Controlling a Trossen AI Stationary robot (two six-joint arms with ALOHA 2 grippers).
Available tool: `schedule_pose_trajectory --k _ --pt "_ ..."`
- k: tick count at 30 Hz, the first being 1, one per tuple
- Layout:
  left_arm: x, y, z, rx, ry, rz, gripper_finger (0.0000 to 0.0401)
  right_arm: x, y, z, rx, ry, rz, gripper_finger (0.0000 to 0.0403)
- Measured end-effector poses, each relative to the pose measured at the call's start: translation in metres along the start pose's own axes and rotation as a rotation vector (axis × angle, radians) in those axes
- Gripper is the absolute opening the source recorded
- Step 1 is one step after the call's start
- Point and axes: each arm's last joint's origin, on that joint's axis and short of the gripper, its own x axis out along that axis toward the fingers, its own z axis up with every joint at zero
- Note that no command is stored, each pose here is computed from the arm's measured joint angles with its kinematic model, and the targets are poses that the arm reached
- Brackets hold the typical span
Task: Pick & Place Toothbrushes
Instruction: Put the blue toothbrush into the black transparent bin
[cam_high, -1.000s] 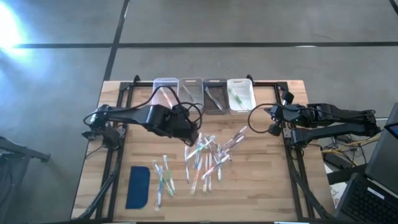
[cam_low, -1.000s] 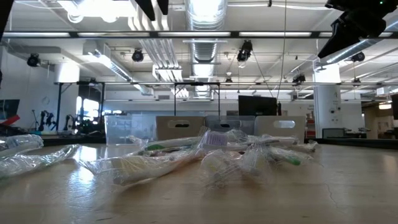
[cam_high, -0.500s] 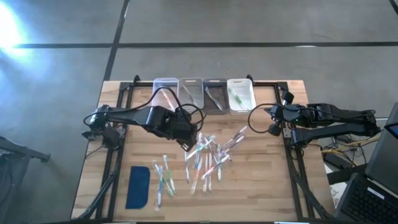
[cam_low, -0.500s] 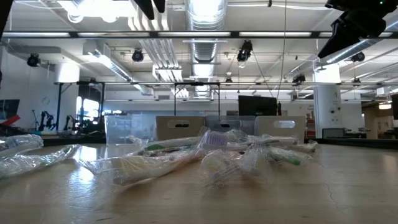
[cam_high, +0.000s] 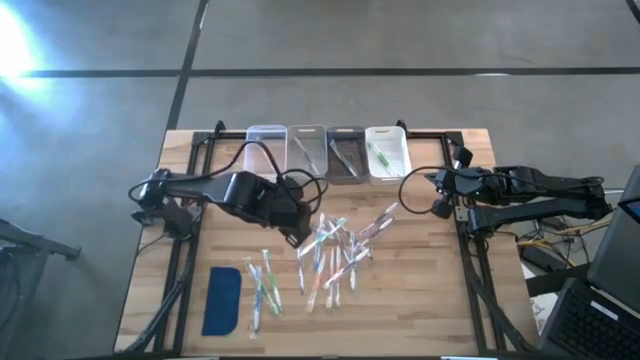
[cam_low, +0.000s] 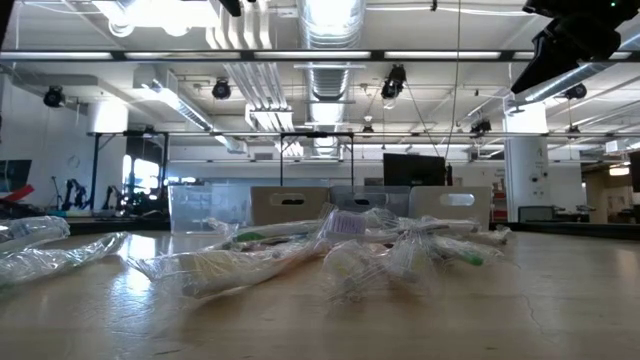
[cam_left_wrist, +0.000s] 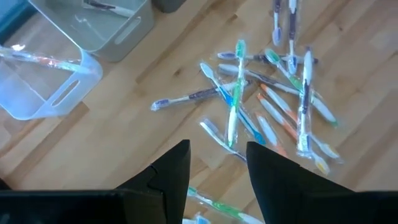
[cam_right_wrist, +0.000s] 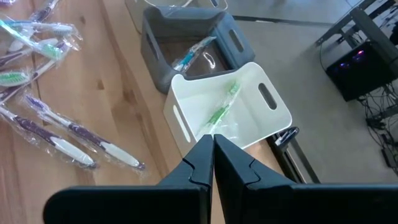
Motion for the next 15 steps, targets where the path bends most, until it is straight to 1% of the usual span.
schedule_pose_trajectory --k 3,6,9,15 --pt "-0.003 -0.006 -0.009 0.019 0.04 -0.038 0.0163 0.0 0.0 0.0 0.001 0.0 0.0 0.0008" --pt "-0.008 -0.013 -0.02 -0.009 0.068 -0.068 0.0163 0.0 0.0 0.0 0.0 0.0 0.0 0.0008" --pt "-0.014 -0.021 -0.034 -0.06 0.08 -0.087 0.0163 0.0 0.0 0.0 0.0 0.0 0.0 0.0008" --pt "-0.027 -0.036 -0.068 -0.204 0.116 -0.118 0.0163 0.0 0.0 0.0 0.001 0.0 0.0 0.0008"
